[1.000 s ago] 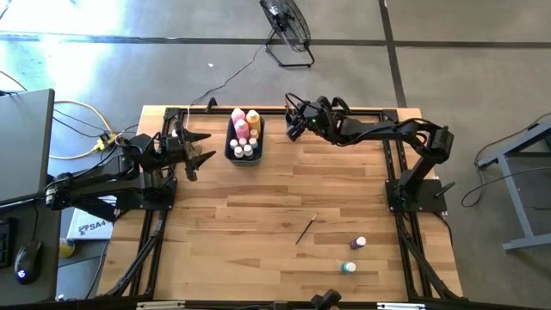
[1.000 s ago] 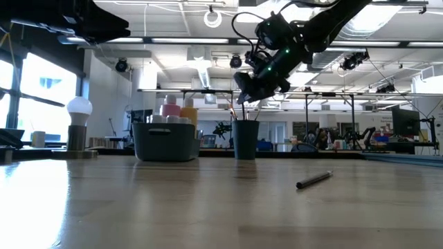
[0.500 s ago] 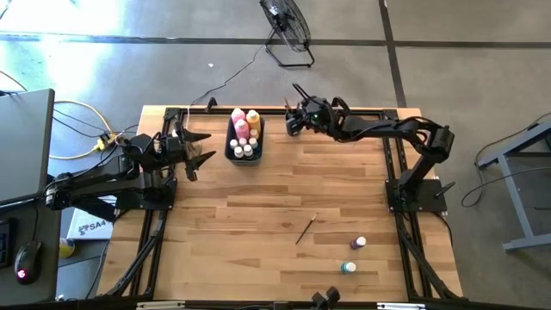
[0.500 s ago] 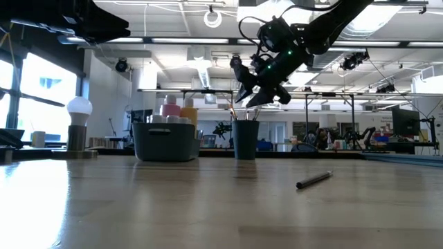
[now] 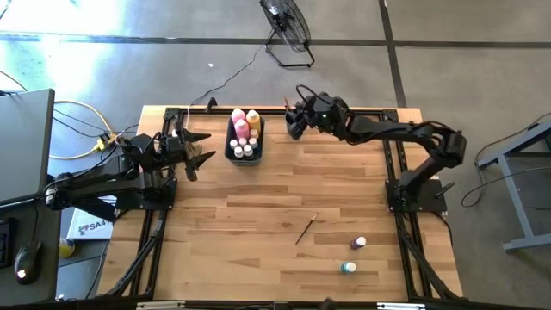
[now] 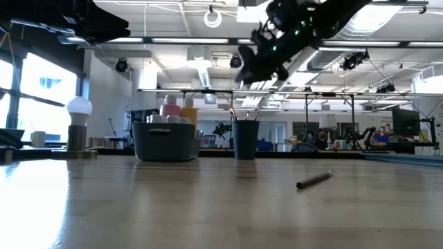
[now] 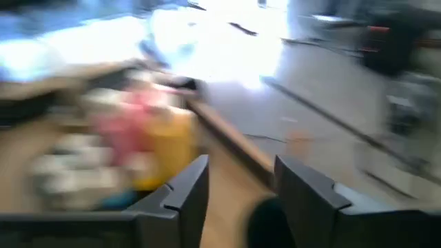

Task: Pick & Place Paint Supplies
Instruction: Put the silver paint brush into the green cup

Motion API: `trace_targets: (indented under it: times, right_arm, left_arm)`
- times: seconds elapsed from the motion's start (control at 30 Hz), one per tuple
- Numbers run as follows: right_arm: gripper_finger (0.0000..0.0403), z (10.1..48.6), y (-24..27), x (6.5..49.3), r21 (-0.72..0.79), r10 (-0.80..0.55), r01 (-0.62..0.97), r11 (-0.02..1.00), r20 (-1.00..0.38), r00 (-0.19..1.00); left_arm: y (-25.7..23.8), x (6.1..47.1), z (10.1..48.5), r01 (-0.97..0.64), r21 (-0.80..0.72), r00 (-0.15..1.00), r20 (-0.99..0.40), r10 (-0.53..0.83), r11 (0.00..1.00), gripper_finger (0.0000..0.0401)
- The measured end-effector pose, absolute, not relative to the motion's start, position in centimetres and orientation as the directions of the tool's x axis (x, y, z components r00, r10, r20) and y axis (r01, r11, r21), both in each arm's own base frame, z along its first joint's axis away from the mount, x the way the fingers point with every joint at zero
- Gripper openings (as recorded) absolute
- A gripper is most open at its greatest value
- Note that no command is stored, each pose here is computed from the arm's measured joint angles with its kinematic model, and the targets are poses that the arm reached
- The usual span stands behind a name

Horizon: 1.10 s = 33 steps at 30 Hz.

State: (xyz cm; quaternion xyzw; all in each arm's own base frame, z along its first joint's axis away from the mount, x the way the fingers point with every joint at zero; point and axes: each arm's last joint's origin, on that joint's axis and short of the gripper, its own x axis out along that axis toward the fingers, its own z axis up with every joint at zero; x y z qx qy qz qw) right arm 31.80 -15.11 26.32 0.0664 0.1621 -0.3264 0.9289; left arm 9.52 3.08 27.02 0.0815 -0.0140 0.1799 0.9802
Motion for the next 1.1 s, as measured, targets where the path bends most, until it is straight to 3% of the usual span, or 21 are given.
trace_targets:
  times: [0.17,0.27,0.43,0.8,1.1]
  right_arm:
    - [0.0100,28.0,-12.5,30.9,0.109,-0.310,0.379,0.919,-0.394,0.865]
    - [0.0060,28.4,-11.1,29.5,0.153,-0.197,0.302,0.941,-0.480,0.855]
    - [0.0009,28.8,-8.8,28.1,0.164,-0.125,0.265,0.950,-0.579,0.806]
    - [0.0003,27.4,-4.1,28.1,0.201,0.019,0.180,0.963,-0.715,0.698]
    - [0.0004,27.1,-1.1,28.2,0.283,0.095,0.178,0.942,-0.736,0.670]
  left_arm:
    - [3.1,9.5,27.0,-0.355,0.155,0.935,0.054,0.351,0.922,0.0260]
    - [3.1,9.5,26.8,-0.352,0.156,0.936,0.036,0.351,0.923,0.0260]
    - [3.1,9.5,26.8,-0.352,0.156,0.936,0.033,0.352,0.923,0.0260]
    - [3.1,9.5,26.8,-0.352,0.156,0.936,0.033,0.352,0.923,0.0260]
    - [3.1,9.5,26.8,-0.352,0.156,0.936,0.033,0.352,0.923,0.0260]
